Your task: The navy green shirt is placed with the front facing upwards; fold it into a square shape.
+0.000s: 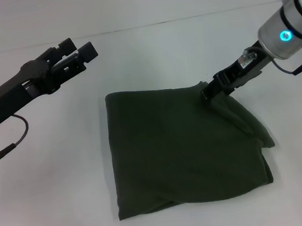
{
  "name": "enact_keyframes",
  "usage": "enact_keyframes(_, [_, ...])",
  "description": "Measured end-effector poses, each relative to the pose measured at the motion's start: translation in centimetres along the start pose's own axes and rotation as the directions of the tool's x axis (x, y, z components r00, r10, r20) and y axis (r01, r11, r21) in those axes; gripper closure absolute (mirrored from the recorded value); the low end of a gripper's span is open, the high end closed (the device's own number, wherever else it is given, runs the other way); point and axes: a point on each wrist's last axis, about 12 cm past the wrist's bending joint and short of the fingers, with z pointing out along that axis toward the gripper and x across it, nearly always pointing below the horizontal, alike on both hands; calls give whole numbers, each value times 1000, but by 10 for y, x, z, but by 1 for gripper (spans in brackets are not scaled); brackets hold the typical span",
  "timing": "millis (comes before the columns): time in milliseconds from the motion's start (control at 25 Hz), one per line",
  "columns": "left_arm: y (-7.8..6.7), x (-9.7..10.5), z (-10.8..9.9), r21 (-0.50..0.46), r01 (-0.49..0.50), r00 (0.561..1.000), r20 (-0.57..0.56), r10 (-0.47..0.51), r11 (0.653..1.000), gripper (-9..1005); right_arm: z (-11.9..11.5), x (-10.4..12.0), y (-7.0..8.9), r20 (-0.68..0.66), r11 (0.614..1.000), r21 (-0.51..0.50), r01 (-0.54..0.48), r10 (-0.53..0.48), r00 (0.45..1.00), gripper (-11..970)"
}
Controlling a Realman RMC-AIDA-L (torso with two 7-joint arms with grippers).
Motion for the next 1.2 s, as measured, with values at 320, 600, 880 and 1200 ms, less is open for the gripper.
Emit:
enact_keyframes(320, [0,1,-1,-2,1,1000,1,-1,1000,28,7,-3,4,-13,1000,23,21,-21,1000,207])
enact_keyframes(600, [0,1,-1,-2,0,1000,1,0,1000,28,13,-4,6,-52,997,62,39,-36,998,230])
enact_keyframes(880, [0,2,-3,-8,3,1000,4,-3,1000,27,14,-6,7,-59,995,83,51,-46,997,253])
enact_keyframes(1200, [1,1,-2,-11,2,1000,5,-2,1000,28,14,-4,5,-60,995,84,52,-47,997,548])
